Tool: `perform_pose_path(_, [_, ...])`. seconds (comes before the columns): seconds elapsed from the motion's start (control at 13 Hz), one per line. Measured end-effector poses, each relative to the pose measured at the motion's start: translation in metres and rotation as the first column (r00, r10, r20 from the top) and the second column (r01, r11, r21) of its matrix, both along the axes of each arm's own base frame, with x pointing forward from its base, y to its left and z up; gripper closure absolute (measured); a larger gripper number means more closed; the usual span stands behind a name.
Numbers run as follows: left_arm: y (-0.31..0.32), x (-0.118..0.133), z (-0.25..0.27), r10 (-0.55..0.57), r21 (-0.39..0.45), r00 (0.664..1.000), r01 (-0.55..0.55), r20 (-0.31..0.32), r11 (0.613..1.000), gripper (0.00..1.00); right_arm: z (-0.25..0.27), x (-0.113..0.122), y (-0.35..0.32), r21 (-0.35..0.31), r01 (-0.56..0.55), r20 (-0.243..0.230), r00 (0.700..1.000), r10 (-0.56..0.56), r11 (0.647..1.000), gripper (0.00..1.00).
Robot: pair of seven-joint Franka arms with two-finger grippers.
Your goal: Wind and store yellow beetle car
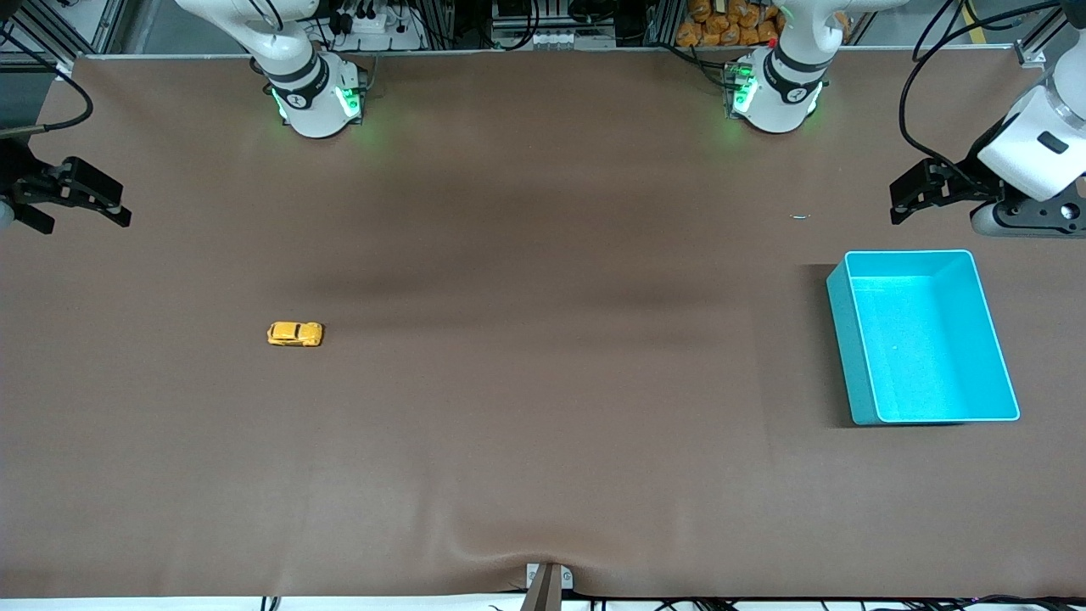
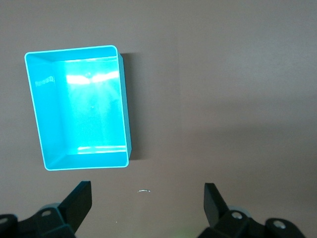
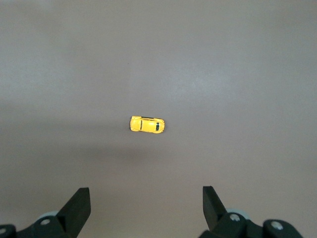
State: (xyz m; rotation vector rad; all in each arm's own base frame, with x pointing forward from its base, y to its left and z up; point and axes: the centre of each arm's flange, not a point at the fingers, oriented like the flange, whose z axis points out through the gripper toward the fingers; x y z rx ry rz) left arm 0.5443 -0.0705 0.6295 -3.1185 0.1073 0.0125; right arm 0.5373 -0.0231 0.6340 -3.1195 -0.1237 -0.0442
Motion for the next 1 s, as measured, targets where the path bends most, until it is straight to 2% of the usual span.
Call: perform_pose_path(1.0, [-0.0077, -0.001, 0.0015, -0.014, 0.0, 1.0, 0.014, 0.003, 1.0, 0.0, -0.0004, -0.0004, -0.0019, 0.0, 0.003, -0.003, 1.0, -0.003, 1.0, 0.0])
